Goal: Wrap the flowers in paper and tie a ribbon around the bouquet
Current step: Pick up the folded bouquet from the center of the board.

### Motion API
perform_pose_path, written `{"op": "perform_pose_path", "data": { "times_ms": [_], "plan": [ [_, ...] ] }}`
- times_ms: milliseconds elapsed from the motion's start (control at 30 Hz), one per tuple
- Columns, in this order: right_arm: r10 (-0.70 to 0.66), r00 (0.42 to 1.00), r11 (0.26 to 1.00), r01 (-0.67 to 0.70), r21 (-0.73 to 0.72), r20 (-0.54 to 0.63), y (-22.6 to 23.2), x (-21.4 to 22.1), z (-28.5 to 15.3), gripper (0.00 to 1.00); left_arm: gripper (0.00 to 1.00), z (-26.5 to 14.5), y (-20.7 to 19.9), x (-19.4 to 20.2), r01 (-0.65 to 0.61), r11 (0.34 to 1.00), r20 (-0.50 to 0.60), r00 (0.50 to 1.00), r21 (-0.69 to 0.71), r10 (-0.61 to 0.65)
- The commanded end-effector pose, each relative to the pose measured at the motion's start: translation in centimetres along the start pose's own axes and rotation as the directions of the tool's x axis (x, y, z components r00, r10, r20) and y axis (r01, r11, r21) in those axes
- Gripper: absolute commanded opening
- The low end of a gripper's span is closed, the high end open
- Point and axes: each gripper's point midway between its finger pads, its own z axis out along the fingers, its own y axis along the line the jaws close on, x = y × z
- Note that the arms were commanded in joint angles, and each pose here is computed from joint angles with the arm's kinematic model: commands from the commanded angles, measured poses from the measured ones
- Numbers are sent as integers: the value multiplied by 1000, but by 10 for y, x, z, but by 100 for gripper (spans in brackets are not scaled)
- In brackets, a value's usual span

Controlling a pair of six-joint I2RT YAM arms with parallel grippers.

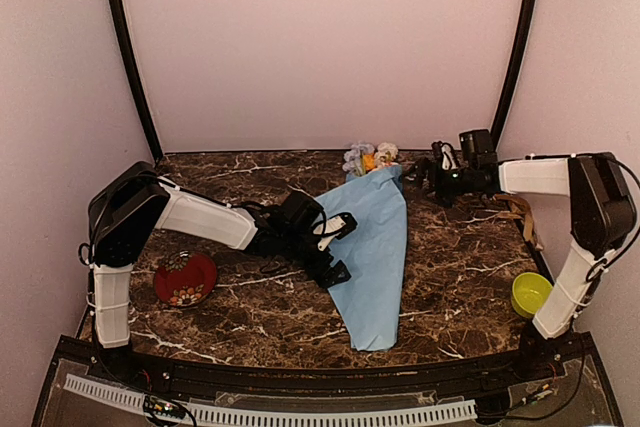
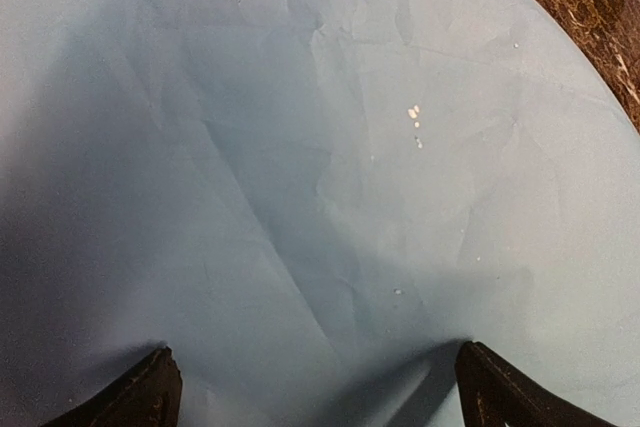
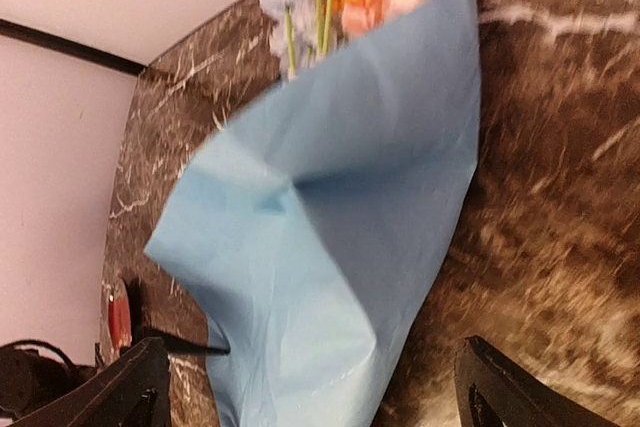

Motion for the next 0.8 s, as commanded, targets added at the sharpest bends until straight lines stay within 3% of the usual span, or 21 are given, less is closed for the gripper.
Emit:
{"op": "perform_pose_path", "data": {
  "times_ms": [0, 167, 333, 367, 600, 767],
  "plan": [
    [40, 987, 999, -44, -26, -153, 0, 79, 16, 100, 99, 17, 1, 84, 76, 997, -252, 965, 2, -73],
    [104, 971, 993, -113, -32, -215, -9, 132, 19, 99, 99, 18, 1, 81, 80, 997, -240, 968, 4, -77],
    [22, 968, 993, -51, -110, -248, 9, 163, 43, 99, 99, 18, 0, 81, 87, 996, -238, 968, 8, -83],
    [71, 954, 984, -116, -139, -290, 18, 171, 45, 91, 99, 18, 0, 82, 89, 996, -239, 967, 9, -84],
    [107, 960, 964, -164, -207, -260, 33, 166, 50, 74, 99, 18, -1, 82, 101, 995, -237, 967, 12, -95],
    [125, 952, 962, -185, -200, -280, 29, 172, 51, 44, 99, 16, -3, 71, 97, 995, -208, 974, 26, -89]
  ]
}}
